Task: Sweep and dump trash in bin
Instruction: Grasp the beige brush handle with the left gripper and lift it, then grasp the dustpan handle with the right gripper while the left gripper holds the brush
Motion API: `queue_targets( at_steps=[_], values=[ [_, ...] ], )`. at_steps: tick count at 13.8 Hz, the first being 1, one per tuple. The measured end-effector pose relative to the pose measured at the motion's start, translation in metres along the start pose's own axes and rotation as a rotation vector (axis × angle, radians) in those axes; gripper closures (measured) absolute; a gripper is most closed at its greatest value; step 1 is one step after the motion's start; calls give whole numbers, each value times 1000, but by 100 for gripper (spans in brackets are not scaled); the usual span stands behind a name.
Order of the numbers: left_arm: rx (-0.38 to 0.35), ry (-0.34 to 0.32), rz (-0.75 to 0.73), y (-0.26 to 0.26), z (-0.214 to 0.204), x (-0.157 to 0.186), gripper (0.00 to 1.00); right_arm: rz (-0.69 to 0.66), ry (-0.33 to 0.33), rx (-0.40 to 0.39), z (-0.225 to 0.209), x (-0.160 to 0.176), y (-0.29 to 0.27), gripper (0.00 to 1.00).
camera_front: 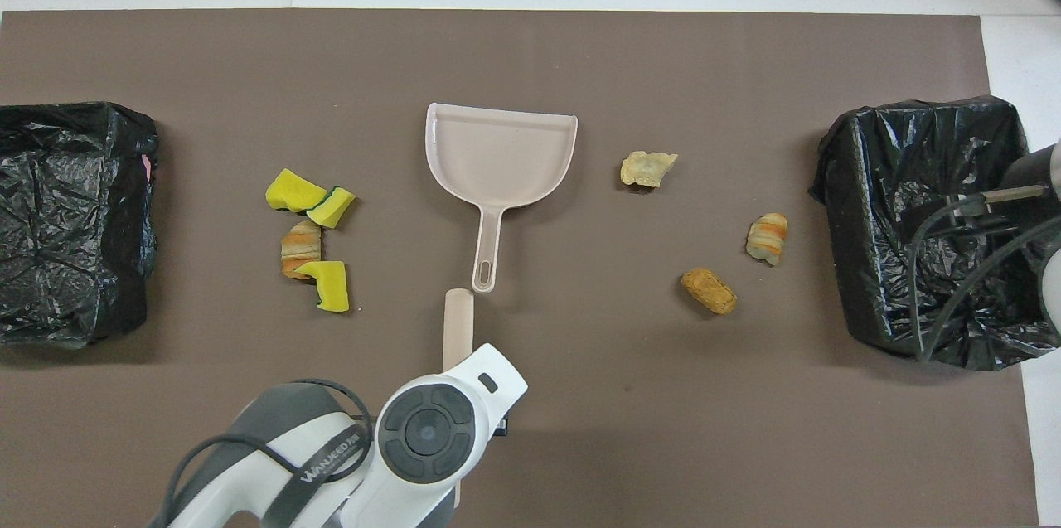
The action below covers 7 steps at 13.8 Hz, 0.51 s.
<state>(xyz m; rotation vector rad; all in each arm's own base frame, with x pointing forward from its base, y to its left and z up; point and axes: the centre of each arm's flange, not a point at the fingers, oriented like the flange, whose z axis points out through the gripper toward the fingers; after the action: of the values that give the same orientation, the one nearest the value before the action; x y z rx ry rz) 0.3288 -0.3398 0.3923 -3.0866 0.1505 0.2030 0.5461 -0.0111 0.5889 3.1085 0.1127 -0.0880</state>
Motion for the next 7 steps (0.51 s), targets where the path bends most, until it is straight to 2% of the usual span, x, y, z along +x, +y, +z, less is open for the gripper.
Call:
queue_targets(
  at_steps=[4,7],
  values=[
    [-15,-21,12,-79,-73,27,75,19,40,46,6,6,-42,0],
    [-46,-14,38,-155,-102,63,75,71,75,50,12,12,-102,0]
  ],
)
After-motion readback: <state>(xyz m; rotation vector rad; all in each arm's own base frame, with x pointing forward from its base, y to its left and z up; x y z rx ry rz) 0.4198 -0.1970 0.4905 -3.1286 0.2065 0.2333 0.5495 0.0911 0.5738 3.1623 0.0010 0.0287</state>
